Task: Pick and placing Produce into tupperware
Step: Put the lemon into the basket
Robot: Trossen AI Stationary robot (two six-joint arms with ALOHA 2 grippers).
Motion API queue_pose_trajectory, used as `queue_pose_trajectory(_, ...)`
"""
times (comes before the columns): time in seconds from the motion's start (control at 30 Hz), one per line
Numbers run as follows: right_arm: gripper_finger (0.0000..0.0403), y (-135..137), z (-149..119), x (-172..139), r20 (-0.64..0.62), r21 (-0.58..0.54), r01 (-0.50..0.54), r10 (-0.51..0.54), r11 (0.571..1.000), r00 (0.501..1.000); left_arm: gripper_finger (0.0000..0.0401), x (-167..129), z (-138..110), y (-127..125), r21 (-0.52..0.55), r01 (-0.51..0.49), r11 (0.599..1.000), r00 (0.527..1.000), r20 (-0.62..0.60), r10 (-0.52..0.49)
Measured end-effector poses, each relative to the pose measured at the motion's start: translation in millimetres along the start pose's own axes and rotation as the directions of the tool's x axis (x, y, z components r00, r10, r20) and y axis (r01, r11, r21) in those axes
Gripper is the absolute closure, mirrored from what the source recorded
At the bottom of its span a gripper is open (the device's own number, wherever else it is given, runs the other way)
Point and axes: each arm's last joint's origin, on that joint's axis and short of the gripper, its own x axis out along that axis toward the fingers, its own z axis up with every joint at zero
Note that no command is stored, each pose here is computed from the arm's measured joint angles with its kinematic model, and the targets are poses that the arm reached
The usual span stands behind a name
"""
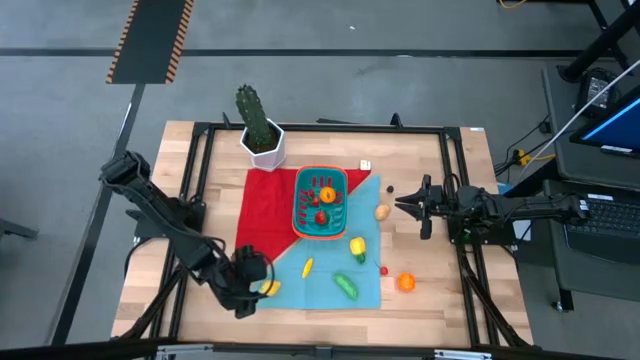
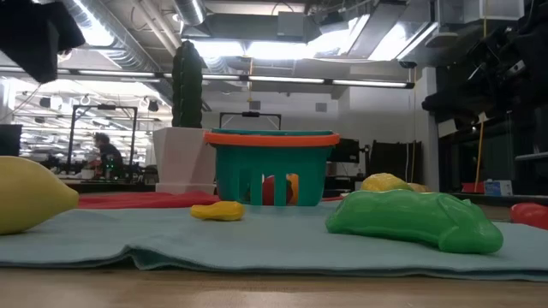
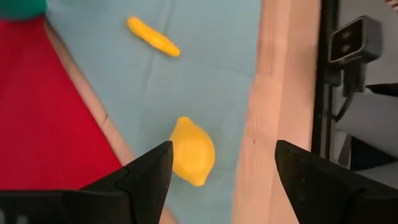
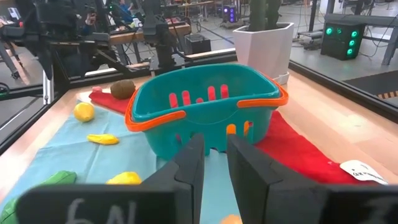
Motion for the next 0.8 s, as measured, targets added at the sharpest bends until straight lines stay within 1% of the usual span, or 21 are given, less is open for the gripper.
queue_pose_trajectory(0.13, 0.0330, -0.2, -1.6, 0.0, -0.016, -0.003, 0.002, -0.003, 1.000, 1.000, 0.0131, 10.3, 7.9, -3.0, -0.018, -0.048, 0.999, 0.998, -0.044, 0.047)
queue_pose_trajectory(0.27, 0.0330, -0.3, -1.6, 0.0, -0.017, -0.006, 0.002, -0.003, 1.000, 1.000, 0.0131, 23.0, 11.2, 3.6, -0.049, -0.116, 0.992, 0.991, -0.075, 0.112)
queue_pose_trajectory(0.4, 0.0330, -0.3, -1.7, 0.0, -0.017, -0.008, 0.002, -0.003, 1.000, 1.000, 0.0131, 26.2, 12.9, 5.6, -0.027, -0.120, 0.992, 0.990, -0.084, 0.117)
queue_pose_trajectory(0.8, 0.0330, -0.2, -1.6, 0.0, -0.017, -0.009, 0.002, -0.002, 1.000, 1.000, 0.0131, 25.4, 11.3, 3.5, -0.016, -0.111, 0.994, 0.990, -0.084, 0.109)
